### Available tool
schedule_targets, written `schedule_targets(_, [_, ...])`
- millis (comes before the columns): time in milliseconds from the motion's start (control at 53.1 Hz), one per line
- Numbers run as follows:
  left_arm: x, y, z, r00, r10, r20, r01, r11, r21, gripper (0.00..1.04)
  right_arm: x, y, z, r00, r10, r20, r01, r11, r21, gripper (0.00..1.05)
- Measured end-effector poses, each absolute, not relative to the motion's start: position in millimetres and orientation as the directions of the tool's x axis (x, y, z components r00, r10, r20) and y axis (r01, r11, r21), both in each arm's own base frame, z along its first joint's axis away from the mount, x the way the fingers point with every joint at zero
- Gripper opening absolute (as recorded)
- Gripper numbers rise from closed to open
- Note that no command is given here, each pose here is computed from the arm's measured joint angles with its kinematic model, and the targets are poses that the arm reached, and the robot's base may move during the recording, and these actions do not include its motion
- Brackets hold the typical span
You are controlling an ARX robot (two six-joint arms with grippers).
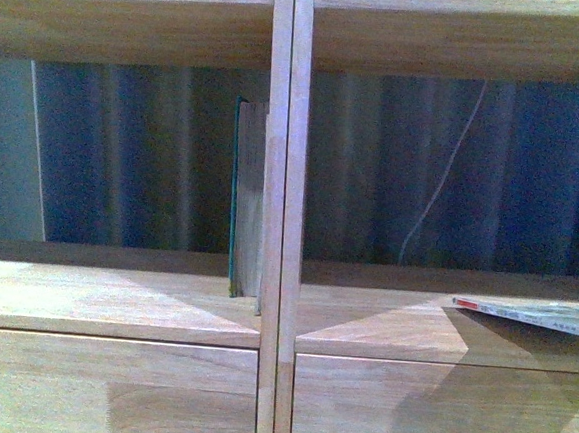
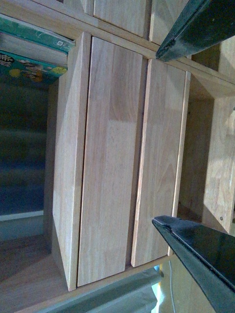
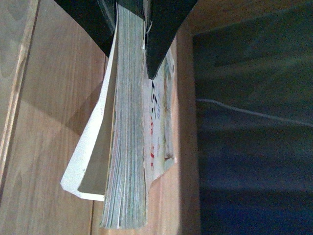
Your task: Organize books on shelf
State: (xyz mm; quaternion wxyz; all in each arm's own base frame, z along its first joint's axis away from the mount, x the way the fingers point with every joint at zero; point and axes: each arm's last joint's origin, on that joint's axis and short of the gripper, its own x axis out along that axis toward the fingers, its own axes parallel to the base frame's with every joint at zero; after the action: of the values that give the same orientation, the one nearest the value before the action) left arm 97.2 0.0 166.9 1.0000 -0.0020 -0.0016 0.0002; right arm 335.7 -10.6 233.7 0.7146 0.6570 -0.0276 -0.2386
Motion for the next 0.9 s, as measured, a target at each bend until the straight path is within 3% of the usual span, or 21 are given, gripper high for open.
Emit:
schedule_targets(471, [97.2, 0.0, 166.9, 1.0, 0.0, 0.003, 0.0, 1.0, -0.004, 0.97, 266.7, -47.5, 320.3, 0.935, -0.347, 0.068, 0.053, 0.328, 0.943, 0.07])
schedule_targets(904, [97.2, 0.0, 166.9, 1.0, 0.0, 0.003, 0.0, 1.0, -0.004, 0.97, 178.7, -42.0, 348.5, 0.938, -0.275, 0.211, -0.05, 0.494, 0.868, 0.07])
